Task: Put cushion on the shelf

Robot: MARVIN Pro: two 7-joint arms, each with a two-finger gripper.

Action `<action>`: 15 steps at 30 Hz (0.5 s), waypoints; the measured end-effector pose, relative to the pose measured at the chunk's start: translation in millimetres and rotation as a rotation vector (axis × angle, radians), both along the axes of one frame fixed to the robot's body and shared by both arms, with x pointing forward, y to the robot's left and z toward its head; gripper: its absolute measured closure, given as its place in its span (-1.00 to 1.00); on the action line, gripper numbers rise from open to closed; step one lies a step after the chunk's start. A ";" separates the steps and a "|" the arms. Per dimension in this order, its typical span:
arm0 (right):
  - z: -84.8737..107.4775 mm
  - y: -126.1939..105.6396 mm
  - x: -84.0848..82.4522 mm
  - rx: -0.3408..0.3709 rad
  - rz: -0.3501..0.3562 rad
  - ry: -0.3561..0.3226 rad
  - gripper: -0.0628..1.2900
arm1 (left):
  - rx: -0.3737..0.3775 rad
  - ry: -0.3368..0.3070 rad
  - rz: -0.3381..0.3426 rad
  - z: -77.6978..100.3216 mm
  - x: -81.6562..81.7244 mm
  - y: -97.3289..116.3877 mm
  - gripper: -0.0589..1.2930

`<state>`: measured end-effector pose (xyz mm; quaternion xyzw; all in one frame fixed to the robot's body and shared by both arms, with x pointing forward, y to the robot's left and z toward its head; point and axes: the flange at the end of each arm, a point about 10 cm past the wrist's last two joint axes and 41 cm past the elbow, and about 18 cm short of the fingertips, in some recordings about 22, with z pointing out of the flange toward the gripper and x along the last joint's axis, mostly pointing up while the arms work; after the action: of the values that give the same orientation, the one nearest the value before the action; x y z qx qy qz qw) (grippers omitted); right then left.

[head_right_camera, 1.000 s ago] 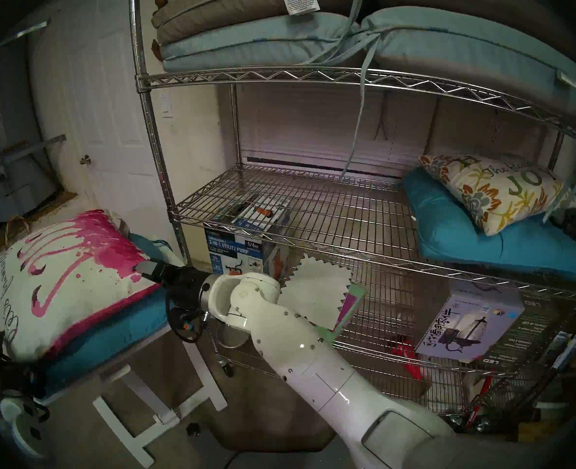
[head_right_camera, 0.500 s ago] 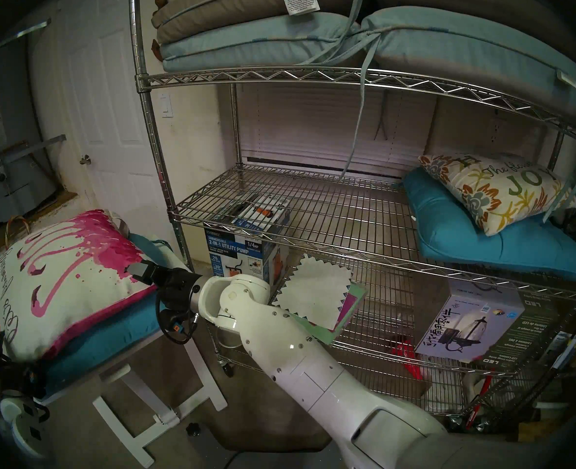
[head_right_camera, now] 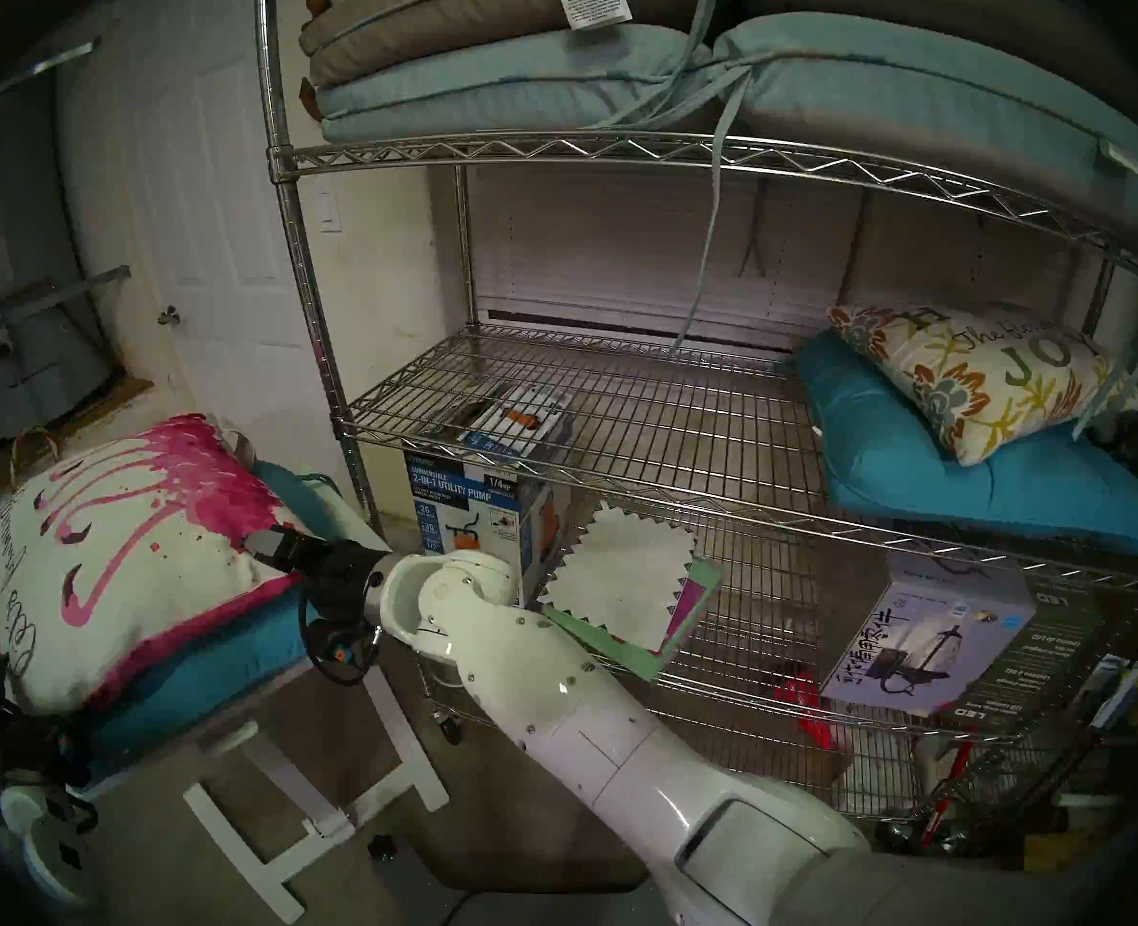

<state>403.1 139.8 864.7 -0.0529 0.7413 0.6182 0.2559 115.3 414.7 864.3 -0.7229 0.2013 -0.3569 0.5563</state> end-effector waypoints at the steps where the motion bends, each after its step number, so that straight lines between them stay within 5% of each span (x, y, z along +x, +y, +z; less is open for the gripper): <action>1: 1.0 0.9 1.4 0.000 0.001 -0.003 -0.92 | 0.000 0.000 0.000 0.0 0.1 0.0 -0.97; 15: 21.5 10.6 5.7 0.037 0.018 -0.026 -0.92 | 0.002 -0.002 0.001 0.5 0.2 0.3 -0.97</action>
<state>408.8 150.4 886.2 -0.0629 0.7258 0.6334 0.2609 115.6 415.0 864.8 -0.7221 0.2010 -0.3572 0.5573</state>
